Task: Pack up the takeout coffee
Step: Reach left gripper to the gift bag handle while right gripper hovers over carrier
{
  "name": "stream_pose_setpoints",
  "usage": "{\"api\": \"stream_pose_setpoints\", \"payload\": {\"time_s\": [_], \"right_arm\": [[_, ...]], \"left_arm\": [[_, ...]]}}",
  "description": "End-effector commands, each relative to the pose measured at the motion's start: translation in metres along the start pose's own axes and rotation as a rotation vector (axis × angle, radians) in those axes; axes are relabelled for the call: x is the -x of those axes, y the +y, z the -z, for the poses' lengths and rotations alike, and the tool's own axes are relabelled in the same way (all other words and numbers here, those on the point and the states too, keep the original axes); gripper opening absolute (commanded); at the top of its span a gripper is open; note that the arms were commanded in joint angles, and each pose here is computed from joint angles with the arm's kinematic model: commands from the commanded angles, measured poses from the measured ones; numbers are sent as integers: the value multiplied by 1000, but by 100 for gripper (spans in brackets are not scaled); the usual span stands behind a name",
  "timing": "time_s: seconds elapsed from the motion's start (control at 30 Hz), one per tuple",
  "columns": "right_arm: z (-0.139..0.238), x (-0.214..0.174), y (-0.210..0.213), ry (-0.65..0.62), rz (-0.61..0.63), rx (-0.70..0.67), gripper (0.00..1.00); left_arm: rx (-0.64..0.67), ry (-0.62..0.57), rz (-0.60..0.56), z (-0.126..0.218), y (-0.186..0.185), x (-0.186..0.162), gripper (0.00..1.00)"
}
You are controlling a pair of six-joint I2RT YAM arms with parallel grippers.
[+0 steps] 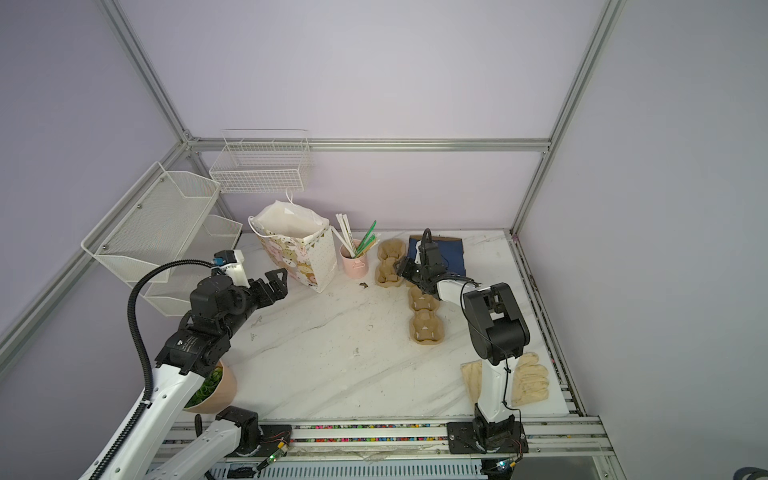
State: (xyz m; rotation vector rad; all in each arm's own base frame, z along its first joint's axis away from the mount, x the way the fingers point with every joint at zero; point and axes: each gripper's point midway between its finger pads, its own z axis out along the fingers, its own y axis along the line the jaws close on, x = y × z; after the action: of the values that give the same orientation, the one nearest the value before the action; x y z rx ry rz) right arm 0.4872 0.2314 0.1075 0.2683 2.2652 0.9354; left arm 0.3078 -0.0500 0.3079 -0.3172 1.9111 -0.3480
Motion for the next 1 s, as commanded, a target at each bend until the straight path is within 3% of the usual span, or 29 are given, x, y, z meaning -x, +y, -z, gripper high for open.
{"api": "stream_pose_setpoints", "payload": {"time_s": [0.0,0.33,0.47,0.57,0.83,0.97], "right_arm": [[2,7,16,-15,26,11,58],[41,28,28,-100,90,-48,60],[71,36,42,-134,118,-58,74],[93,37,48,-160,130,-56,85],[140,32,46,-215,175,-96,97],[168,30,46,-257,211,-122,97]], "left_arm": [[8,-16,5,-3,5,-3,100],[22,-19,-2,-5,8,-2,100],[60,-39,3,-2,13,4,100],[72,-61,33,3,9,21,100],[145,-120,133,20,-2,83,100],[177,-112,144,9,-8,101,100]]}}
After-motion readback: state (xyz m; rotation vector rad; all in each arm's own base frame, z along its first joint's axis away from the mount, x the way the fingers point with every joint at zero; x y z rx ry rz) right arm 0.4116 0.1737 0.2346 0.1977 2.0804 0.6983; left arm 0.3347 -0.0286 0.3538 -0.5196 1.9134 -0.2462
